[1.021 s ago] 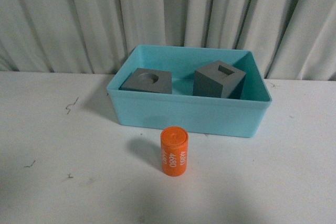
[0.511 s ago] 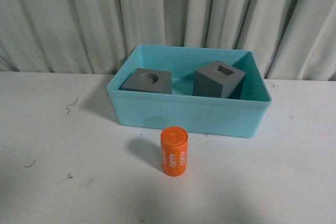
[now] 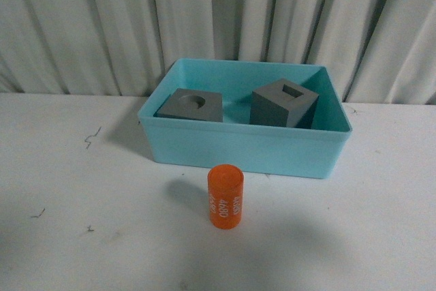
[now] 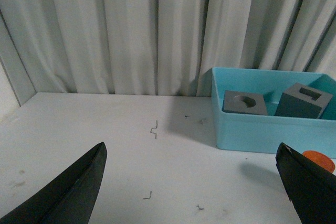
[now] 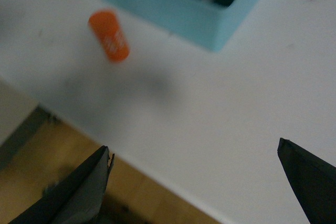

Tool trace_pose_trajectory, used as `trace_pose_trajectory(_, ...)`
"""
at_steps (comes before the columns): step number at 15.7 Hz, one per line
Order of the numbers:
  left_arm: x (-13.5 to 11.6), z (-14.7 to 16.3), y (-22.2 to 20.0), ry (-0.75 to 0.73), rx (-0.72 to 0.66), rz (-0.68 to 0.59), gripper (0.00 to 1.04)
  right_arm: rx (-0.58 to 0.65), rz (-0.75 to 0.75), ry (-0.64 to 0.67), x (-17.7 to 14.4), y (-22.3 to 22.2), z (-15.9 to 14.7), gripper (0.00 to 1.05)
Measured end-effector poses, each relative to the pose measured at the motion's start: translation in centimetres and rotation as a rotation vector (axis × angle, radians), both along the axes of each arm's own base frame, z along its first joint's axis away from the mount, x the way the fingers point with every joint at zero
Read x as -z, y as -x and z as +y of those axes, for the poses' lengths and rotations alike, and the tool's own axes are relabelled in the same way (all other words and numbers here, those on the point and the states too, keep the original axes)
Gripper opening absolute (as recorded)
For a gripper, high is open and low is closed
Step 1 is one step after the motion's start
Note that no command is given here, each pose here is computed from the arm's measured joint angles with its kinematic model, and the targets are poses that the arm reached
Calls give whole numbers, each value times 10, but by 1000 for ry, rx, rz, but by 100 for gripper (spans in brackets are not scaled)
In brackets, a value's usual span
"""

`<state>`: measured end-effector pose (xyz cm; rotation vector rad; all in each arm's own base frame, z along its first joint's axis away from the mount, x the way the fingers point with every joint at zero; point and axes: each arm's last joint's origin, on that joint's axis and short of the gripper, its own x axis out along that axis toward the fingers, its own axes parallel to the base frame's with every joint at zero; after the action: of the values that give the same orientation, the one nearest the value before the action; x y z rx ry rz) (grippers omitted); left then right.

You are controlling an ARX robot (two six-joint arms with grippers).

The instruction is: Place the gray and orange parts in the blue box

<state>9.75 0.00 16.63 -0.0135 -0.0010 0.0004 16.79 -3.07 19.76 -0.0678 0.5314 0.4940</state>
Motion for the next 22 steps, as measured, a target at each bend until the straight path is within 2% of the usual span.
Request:
trace_pose_trajectory(1, 0, 0, 0, 0, 0, 0, 98, -158, 89, 90, 16, -10, 5, 98)
trace_pose_trajectory(3, 0, 0, 0, 0, 0, 0, 98, -385, 59, 275, 35, -34, 15, 98)
trace_pose_trajectory(4, 0, 0, 0, 0, 0, 0, 98, -461, -5, 360, 41, -53, 22, 98)
trace_pose_trajectory(5, 0, 0, 0, 0, 0, 0, 98, -506, -35, 390, 48, -71, 33, 98)
trace_pose_trajectory(7, 0, 0, 0, 0, 0, 0, 98, -569, -30, 376, 58, -93, 57, 98)
trace_pose_trajectory(9, 0, 0, 0, 0, 0, 0, 98, -598, -38, 363, 68, -111, 83, 98)
trace_pose_trajectory(12, 0, 0, 0, 0, 0, 0, 98, -540, -87, 334, 70, -143, 110, 98)
trace_pose_trajectory(16, 0, 0, 0, 0, 0, 0, 98, -490, -16, 212, 79, -168, 143, 98)
trace_pose_trajectory(20, 0, 0, 0, 0, 0, 0, 98, -496, 35, 201, 97, -178, 157, 98)
trace_pose_trajectory(22, 0, 0, 0, 0, 0, 0, 98, -532, 35, 194, 101, -183, 177, 98)
